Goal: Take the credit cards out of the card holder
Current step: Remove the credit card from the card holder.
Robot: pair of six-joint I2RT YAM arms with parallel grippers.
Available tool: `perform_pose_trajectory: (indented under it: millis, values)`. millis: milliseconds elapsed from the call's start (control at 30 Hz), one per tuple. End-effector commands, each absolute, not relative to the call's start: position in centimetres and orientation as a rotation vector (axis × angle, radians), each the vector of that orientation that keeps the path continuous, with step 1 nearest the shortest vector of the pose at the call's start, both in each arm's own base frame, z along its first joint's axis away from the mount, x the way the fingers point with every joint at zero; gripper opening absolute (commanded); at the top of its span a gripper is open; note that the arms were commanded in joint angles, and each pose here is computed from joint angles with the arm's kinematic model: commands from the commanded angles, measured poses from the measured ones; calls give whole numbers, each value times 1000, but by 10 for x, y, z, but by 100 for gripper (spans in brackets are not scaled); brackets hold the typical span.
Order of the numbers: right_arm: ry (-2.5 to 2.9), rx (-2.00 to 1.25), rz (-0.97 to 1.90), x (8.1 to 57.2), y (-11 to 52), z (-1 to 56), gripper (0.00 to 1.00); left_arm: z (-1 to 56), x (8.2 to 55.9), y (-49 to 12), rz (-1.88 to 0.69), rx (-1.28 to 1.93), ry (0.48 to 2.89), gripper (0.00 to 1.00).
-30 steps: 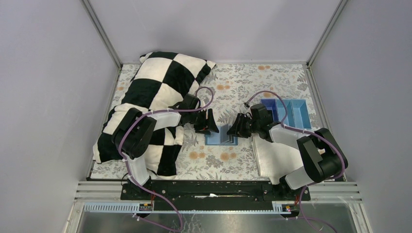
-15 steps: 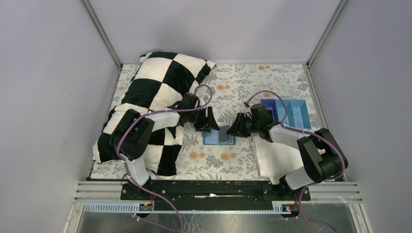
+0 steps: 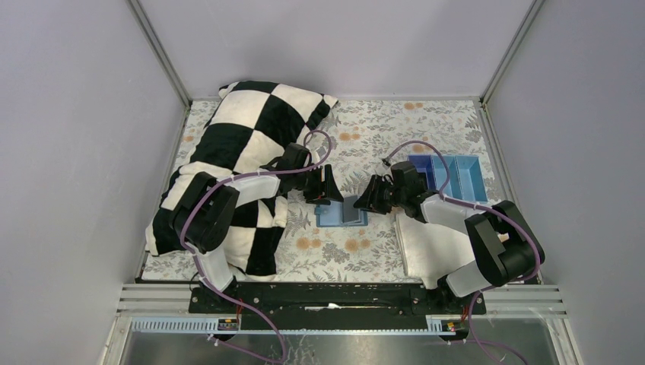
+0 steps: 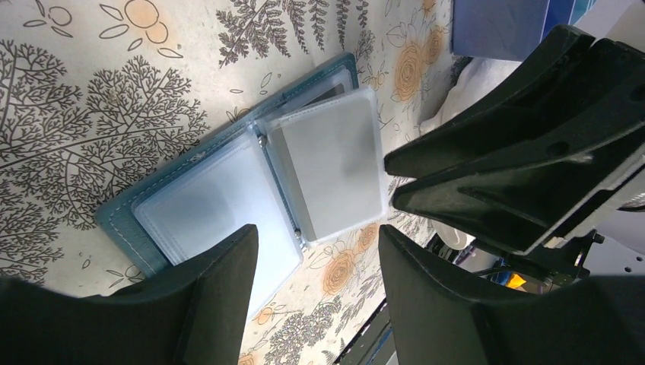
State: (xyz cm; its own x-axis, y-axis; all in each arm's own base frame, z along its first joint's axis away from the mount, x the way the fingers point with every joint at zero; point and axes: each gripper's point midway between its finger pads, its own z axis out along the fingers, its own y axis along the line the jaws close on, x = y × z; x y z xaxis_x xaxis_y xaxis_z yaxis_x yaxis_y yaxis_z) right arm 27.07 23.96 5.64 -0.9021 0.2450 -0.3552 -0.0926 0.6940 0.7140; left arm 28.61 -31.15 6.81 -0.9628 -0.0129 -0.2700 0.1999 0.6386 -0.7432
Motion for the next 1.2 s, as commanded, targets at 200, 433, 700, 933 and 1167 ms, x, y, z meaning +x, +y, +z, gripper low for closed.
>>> perform_pose_trajectory:
  millis: [200, 433, 700, 933, 1167]
  values:
    - [2535, 219, 819, 278, 214, 41, 42, 67, 293, -312, -1223, 146, 2607, 64]
    - [2494, 187, 969, 280, 233, 52, 41, 59, 293, -312, -1205, 127, 2629, 64]
    - [2516, 191, 1005, 281, 241, 38, 40, 55, 291, -311, -1204, 126, 2640, 63]
    - [2548, 192, 1028, 274, 244, 25, 40, 53, 291, -311, -1206, 126, 2646, 63]
    - [2489, 159, 1144, 273, 255, 43, 40, 47, 290, -312, -1215, 128, 2661, 63]
